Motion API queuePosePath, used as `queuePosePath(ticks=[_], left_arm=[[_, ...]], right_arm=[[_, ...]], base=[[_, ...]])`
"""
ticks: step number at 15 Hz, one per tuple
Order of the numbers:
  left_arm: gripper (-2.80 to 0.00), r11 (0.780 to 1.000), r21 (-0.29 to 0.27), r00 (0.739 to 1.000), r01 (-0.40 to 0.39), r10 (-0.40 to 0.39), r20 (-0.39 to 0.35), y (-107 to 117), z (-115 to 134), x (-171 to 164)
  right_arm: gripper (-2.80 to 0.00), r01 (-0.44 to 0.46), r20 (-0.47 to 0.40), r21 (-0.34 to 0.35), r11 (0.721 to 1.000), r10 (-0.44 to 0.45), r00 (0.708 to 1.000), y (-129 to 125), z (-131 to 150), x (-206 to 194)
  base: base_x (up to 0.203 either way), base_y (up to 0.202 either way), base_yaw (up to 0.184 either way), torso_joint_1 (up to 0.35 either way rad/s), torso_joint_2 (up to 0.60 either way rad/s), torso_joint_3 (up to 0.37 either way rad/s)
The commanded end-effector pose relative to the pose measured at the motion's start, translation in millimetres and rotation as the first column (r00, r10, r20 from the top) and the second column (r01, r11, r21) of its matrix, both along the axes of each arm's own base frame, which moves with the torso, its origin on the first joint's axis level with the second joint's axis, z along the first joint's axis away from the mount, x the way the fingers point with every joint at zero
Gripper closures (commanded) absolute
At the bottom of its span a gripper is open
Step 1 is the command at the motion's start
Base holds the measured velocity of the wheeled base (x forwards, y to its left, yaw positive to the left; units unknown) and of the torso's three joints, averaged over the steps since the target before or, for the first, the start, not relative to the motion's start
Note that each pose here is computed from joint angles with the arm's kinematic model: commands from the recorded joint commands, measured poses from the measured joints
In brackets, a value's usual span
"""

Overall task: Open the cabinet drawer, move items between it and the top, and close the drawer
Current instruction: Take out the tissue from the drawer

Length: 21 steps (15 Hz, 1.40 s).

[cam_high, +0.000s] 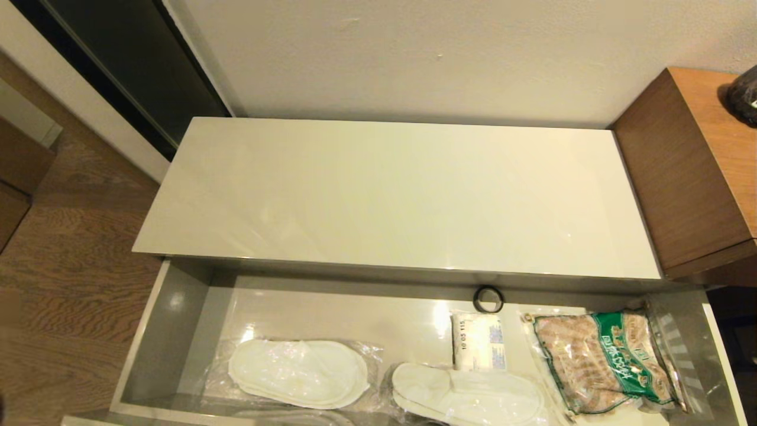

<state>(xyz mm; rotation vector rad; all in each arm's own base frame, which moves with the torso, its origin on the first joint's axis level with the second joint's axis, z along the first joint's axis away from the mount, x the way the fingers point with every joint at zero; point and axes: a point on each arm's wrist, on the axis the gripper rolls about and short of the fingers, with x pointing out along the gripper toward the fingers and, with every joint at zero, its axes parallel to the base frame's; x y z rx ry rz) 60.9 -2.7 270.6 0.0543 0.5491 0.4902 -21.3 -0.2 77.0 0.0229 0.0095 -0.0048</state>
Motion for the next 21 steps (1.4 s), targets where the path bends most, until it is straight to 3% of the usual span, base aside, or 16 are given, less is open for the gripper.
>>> queuePosePath(ticks=[1,3,5,6,8,11,14,16,17,21], left_arm=[[0.00,0.999,-0.039,0.991,-0.020,0.025,0.130,24,8,-86],[0.00,0.998,-0.050,0.987,-0.028,0.036,0.159,33,-5,-158],[0.00,0.999,-0.045,0.989,-0.026,0.032,0.142,19,-32,-205],[0.00,0.998,-0.069,0.995,-0.005,0.011,0.097,7,-48,-221],[0.00,0.991,-0.131,0.998,0.017,-0.009,0.060,3,-63,-228],[0.00,0.989,-0.143,0.999,0.043,-0.040,0.026,14,-88,-227],[0.00,0.987,-0.044,0.987,0.152,-0.149,0.066,11,-126,-244],[0.00,0.978,-0.010,0.963,0.206,-0.201,0.178,10,-123,-224],[0.00,0.974,0.003,0.939,0.227,-0.219,0.263,9,-118,-206],[0.00,0.964,0.087,0.818,0.250,-0.259,0.514,8,-122,-139]], right_arm=[[0.00,0.000,-0.003,0.000,1.000,0.000,1.000,0,-1,0],[0.00,0.000,-0.004,0.000,1.000,0.000,1.000,0,-1,0],[0.00,0.000,-0.002,0.000,1.000,0.000,1.000,0,-1,0],[0.00,0.000,-0.001,0.000,1.000,0.000,1.000,0,0,0],[0.00,0.000,-0.002,0.000,1.000,0.000,1.000,0,-1,0],[0.00,0.000,-0.003,0.000,1.000,0.000,1.000,0,-1,0],[0.00,0.000,-0.003,0.000,1.000,0.000,1.000,0,-1,0],[0.00,0.000,-0.002,0.000,1.000,0.000,1.000,0,0,0],[0.00,0.000,-0.002,0.000,1.000,0.000,1.000,0,-1,0],[0.00,0.000,-0.003,0.000,1.000,0.000,1.000,0,-1,0]], base=[[0.000,0.000,0.000,0.000,0.00,0.000],[0.000,0.000,0.000,0.000,0.00,0.000],[0.000,0.000,0.000,0.000,0.00,0.000],[0.000,0.000,0.000,0.000,0.00,0.000],[0.000,0.000,0.000,0.000,0.00,0.000],[0.000,0.000,0.000,0.000,0.00,0.000],[0.000,0.000,0.000,0.000,0.00,0.000],[0.000,0.000,0.000,0.000,0.00,0.000],[0.000,0.000,0.000,0.000,0.00,0.000],[0.000,0.000,0.000,0.000,0.00,0.000]])
